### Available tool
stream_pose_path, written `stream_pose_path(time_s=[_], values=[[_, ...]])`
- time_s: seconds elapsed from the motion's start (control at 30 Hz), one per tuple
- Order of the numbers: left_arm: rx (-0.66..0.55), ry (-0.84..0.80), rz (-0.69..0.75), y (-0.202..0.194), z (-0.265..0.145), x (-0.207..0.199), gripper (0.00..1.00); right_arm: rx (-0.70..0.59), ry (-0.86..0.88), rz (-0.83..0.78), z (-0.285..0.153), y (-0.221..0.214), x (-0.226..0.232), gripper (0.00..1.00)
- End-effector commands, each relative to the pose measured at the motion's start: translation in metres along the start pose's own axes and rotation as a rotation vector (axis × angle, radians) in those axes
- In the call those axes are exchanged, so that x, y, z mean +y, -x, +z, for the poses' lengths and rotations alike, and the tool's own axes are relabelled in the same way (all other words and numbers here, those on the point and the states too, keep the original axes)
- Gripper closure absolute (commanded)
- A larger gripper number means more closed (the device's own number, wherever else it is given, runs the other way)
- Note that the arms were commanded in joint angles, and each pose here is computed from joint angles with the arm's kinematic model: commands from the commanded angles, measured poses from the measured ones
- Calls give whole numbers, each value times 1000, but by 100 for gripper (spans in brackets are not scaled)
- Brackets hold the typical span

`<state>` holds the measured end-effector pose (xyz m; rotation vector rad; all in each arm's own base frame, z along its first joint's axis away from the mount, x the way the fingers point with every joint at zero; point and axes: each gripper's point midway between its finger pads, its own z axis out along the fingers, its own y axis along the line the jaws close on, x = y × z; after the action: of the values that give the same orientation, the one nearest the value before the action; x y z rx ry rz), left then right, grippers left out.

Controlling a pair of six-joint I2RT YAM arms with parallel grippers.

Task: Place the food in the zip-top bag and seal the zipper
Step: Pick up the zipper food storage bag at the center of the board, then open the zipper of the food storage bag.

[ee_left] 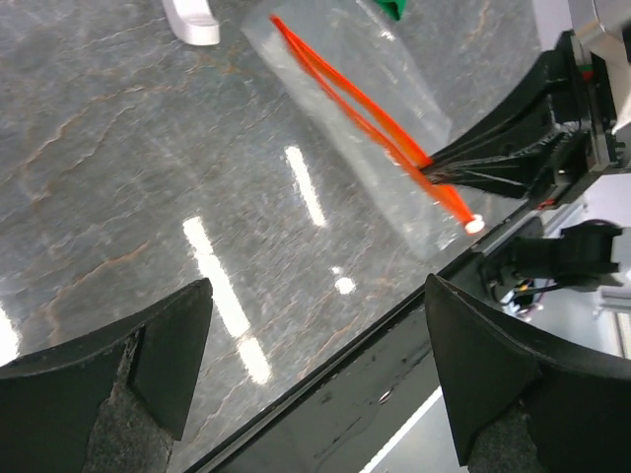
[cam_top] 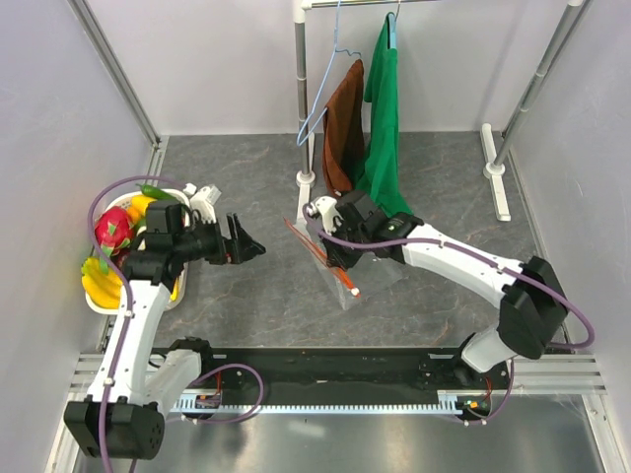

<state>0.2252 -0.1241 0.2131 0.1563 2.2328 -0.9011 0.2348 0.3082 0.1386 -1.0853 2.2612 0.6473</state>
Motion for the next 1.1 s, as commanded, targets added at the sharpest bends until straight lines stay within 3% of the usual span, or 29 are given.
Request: stream_pose_path(time_s=[0.0,0.23,0.4,0.83,0.93,0.97,1.07], values=[[1,-70,-76,10,21,-12,7,-131,52,158,-3,61,14,100],[57,-58,-155,13,69,-25,8,-121,44,247,25,73,13,100],[93,-29,-191,13,96,-19,11,-210,9,271,26,85,10,100],[155,69,-259,2,122,8,26,-212,-21,290,37,66,21,100],[177,86,-261,-6,122,13,38,-236,-51,305,32,71,16,100],[182,98,-257,-8,122,16,47,-248,-59,307,30,74,15,100],[183,143,-234,-12,119,26,54,-261,-103,315,21,76,8,100]])
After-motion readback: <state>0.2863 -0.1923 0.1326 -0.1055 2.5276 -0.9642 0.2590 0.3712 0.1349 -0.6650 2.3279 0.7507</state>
